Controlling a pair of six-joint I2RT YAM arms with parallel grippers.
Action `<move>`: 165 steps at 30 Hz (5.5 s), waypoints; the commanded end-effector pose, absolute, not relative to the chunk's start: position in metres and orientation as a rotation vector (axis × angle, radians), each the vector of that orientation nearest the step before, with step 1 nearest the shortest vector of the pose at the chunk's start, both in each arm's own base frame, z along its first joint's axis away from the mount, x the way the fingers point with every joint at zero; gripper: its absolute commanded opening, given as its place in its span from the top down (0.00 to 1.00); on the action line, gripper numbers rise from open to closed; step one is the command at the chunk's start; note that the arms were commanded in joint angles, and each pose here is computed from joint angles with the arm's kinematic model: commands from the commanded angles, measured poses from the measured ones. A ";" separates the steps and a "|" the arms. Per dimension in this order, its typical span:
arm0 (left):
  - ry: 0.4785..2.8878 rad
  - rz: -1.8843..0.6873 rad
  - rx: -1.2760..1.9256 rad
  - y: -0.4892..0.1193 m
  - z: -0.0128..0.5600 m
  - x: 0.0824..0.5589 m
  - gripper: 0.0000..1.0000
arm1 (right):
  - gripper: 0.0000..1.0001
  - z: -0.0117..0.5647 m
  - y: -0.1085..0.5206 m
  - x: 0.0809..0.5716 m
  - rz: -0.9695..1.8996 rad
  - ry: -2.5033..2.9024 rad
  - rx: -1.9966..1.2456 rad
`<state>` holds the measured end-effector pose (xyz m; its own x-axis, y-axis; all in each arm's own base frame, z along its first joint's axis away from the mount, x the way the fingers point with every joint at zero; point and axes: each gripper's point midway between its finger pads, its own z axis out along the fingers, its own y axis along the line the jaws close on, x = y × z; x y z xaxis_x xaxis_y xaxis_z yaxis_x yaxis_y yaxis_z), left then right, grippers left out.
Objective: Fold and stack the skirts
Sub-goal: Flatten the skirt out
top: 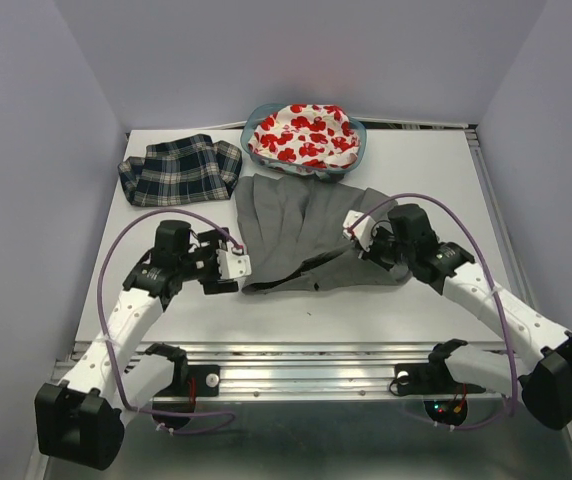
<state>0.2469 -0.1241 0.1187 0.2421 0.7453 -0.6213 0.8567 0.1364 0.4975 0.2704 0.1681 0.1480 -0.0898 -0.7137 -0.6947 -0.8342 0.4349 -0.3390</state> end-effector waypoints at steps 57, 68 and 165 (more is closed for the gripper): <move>1.574 -0.187 0.869 -0.136 0.356 0.371 1.00 | 0.99 0.415 0.094 0.361 -0.138 1.491 -0.744; 1.331 -0.479 1.031 -0.224 0.421 0.286 1.00 | 0.99 0.453 0.160 0.316 0.358 1.420 -0.840; 2.307 -0.329 0.862 -0.162 0.140 0.366 0.51 | 0.95 0.095 0.169 0.216 0.842 2.696 -1.184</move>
